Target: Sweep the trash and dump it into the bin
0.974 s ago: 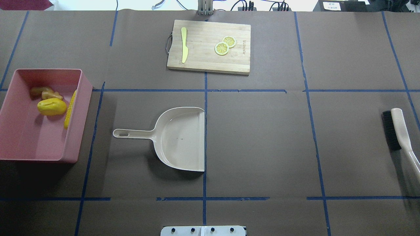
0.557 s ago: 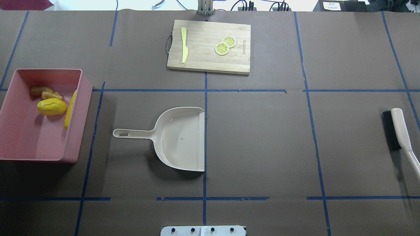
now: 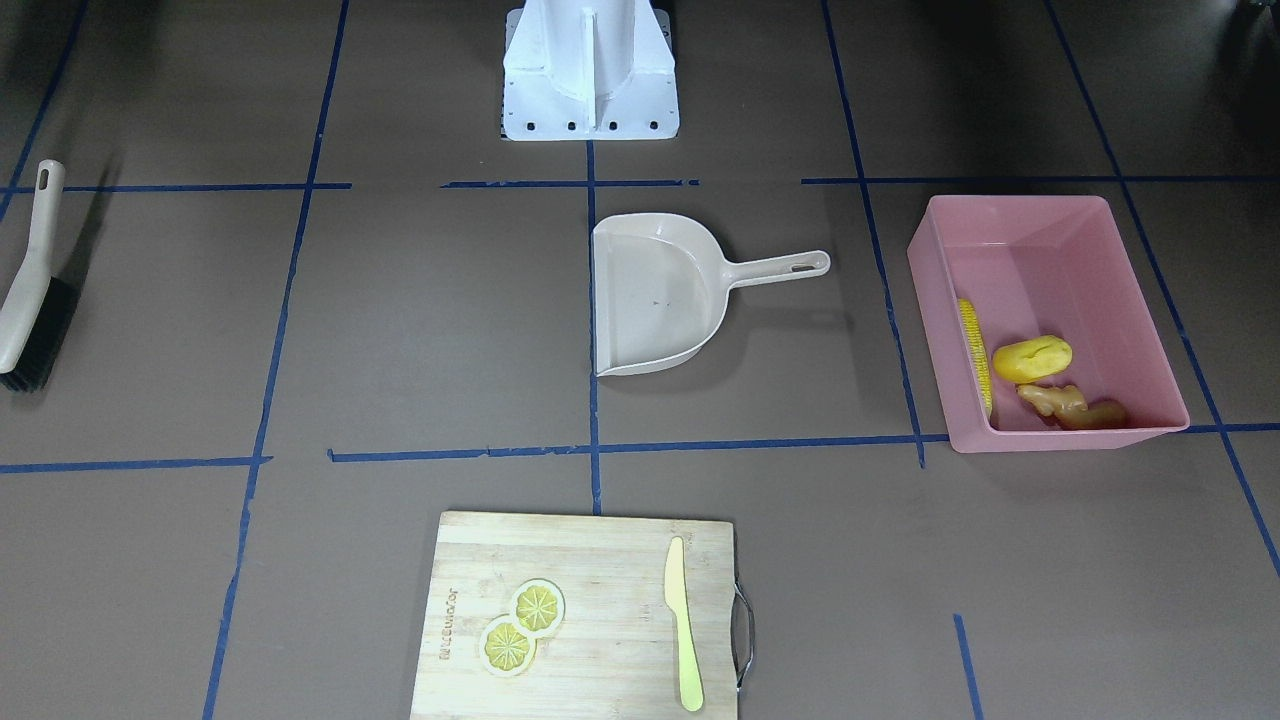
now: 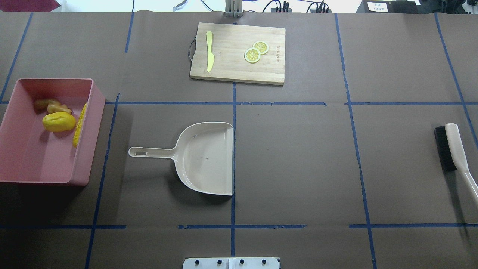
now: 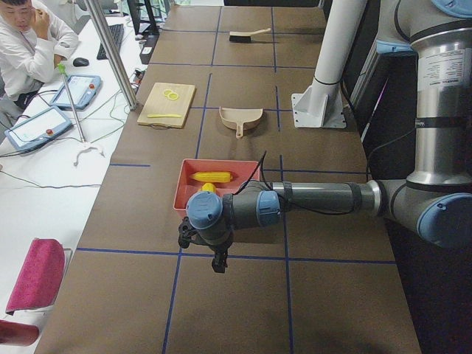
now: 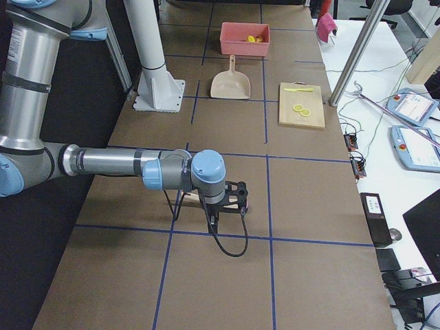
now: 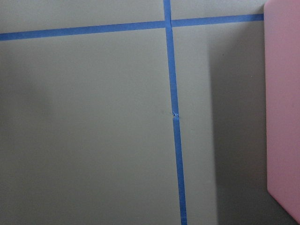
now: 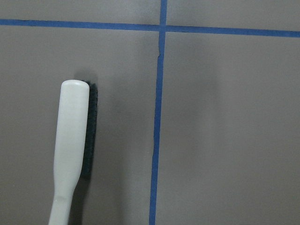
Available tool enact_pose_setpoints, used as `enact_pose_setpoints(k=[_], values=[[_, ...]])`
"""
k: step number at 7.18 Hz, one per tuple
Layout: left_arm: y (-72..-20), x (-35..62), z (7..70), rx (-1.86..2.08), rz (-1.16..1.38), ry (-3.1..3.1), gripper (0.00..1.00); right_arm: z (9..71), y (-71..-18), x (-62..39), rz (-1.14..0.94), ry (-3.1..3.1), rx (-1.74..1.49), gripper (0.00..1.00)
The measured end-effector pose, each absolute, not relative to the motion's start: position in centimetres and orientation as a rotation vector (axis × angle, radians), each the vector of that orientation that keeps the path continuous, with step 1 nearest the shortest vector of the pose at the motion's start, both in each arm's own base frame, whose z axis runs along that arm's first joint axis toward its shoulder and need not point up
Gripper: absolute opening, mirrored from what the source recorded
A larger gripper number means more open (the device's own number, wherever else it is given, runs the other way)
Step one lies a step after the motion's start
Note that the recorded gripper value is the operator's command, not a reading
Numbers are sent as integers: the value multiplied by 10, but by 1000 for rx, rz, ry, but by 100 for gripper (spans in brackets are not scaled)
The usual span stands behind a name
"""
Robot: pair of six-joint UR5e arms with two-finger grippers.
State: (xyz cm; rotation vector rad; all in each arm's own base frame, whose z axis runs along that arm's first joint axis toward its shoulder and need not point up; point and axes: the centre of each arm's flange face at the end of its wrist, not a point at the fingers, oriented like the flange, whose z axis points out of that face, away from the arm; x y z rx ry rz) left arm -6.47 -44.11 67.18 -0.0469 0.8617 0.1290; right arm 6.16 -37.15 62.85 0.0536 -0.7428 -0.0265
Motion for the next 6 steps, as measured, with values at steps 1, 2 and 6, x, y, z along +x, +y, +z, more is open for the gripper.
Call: enact_pose_setpoints(k=[1, 2, 6], values=[[-441, -65, 670, -43, 132, 861, 100, 629, -373, 63, -25, -705, 55, 100], [-442, -65, 669, -40, 135, 859, 100, 630, -374, 64, -24, -694, 55, 100], [-442, -65, 667, -35, 142, 850, 100, 631, -374, 59, -22, -722, 45, 100]])
